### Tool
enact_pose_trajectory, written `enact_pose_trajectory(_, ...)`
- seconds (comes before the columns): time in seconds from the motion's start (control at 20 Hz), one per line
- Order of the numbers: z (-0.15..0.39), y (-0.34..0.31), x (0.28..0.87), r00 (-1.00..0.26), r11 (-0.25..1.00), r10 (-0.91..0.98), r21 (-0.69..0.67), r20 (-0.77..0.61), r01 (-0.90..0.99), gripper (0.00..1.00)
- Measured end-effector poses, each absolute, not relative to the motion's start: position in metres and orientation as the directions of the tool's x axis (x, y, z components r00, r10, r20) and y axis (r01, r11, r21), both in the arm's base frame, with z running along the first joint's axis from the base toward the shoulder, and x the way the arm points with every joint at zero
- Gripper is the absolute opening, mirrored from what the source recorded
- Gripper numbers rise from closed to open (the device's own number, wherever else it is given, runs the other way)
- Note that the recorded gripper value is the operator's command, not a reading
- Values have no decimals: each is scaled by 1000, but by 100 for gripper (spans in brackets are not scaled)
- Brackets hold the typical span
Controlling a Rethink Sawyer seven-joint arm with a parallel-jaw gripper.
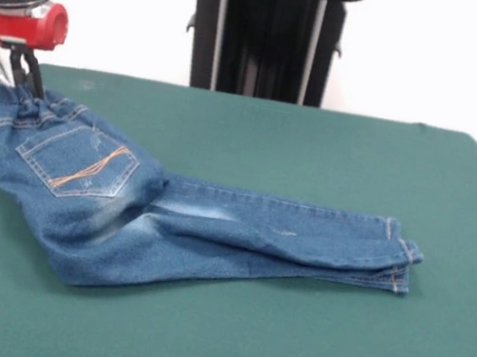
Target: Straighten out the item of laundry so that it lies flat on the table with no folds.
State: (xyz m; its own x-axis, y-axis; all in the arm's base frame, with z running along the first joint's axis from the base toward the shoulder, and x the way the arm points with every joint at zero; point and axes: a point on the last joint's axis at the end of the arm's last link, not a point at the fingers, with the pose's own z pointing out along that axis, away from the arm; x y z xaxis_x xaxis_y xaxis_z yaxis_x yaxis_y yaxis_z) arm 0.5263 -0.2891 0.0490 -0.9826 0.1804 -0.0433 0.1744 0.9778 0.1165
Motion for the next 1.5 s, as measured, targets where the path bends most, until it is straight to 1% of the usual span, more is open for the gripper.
enact_pose_trajectory(0.35, 35, -292, 541, -983, 974, 180, 144, -38, 173, 0)
enact_pose_trajectory(0.7, 19, -297, 558, -996, 986, 80, 151, -26, 75, 0)
enact_pose_trajectory(1.05, 12, -299, 566, -1000, 987, 19, 161, -20, 15, 0)
enact_pose_trajectory(1.1, 11, -299, 568, -1000, 987, 5, 163, -22, 2, 100)
enact_pose_trajectory(1.5, 12, -298, 571, -1000, 986, 0, 164, -30, -5, 100)
